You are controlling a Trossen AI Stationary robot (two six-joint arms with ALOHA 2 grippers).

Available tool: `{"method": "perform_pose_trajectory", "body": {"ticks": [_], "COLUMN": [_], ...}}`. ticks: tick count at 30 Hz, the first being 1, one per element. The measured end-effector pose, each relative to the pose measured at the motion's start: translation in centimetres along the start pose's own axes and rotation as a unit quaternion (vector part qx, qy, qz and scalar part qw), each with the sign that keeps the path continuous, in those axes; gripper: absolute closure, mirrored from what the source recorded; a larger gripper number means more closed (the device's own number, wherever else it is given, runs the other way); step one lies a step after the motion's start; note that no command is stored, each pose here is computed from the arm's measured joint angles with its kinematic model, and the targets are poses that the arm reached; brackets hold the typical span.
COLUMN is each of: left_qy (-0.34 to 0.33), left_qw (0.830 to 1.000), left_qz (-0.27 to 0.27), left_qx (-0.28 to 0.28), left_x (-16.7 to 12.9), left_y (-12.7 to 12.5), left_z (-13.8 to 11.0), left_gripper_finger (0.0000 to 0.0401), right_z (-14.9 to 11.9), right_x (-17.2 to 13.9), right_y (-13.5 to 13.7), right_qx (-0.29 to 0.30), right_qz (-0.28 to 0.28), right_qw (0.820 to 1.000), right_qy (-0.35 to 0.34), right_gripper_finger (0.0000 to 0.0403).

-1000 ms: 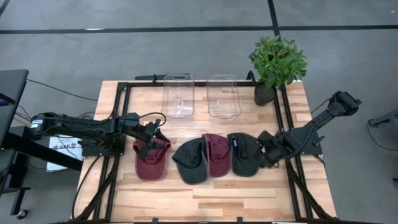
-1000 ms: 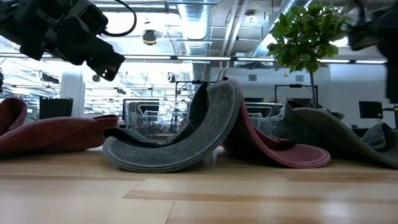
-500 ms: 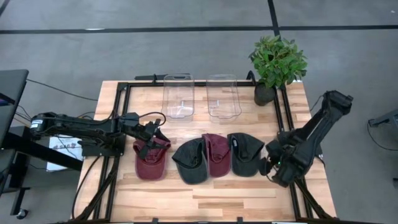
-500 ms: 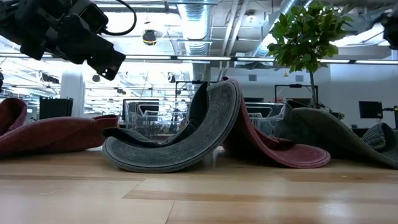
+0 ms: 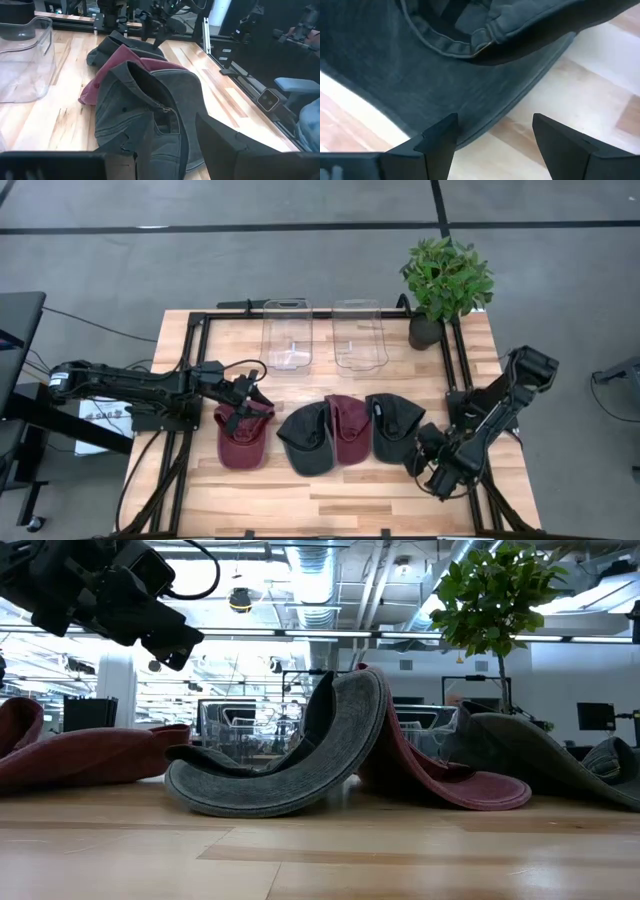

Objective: Pick & Place hat
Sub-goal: Put the right black cap into the left transparent bin

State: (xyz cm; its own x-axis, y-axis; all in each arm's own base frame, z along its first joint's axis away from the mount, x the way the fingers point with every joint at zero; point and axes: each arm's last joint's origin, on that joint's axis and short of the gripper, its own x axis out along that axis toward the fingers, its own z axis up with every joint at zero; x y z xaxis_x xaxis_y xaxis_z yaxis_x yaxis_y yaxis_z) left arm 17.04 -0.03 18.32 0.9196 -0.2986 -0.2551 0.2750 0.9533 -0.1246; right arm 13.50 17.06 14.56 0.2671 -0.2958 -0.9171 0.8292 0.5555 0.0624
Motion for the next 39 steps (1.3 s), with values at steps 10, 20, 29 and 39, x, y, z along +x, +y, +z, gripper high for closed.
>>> {"method": "perform_pose_trajectory", "body": {"ticks": [10,20,29,39], "left_qy": [0.0,0.0,0.0,0.0], "left_qw": [1.0,1.0,1.0,1.0], "left_qz": [0.0,0.0,0.0,0.0], "left_qx": [-0.002,-0.015,-0.015,-0.015], "left_x": [0.0,0.0,0.0,0.0], "left_y": [0.0,0.0,0.0,0.0], "left_z": [0.0,0.0,0.0,0.0], "left_gripper_finger": [0.0256,0.0256,0.0256,0.0256], "right_z": [0.2,0.1,0.2,1.3], "right_x": [-0.2,1.6,2.2,0.3], "right_y": [0.6,1.6,1.7,1.2], "right_qx": [0.016,0.003,0.006,0.024], "right_qz": [0.044,0.026,0.011,0.046], "right_qw": [0.999,0.999,1.0,0.998], "right_qy": [-0.029,-0.028,-0.028,-0.044], "right_gripper_finger": [0.0154,0.0154,0.0221,0.0385]}}
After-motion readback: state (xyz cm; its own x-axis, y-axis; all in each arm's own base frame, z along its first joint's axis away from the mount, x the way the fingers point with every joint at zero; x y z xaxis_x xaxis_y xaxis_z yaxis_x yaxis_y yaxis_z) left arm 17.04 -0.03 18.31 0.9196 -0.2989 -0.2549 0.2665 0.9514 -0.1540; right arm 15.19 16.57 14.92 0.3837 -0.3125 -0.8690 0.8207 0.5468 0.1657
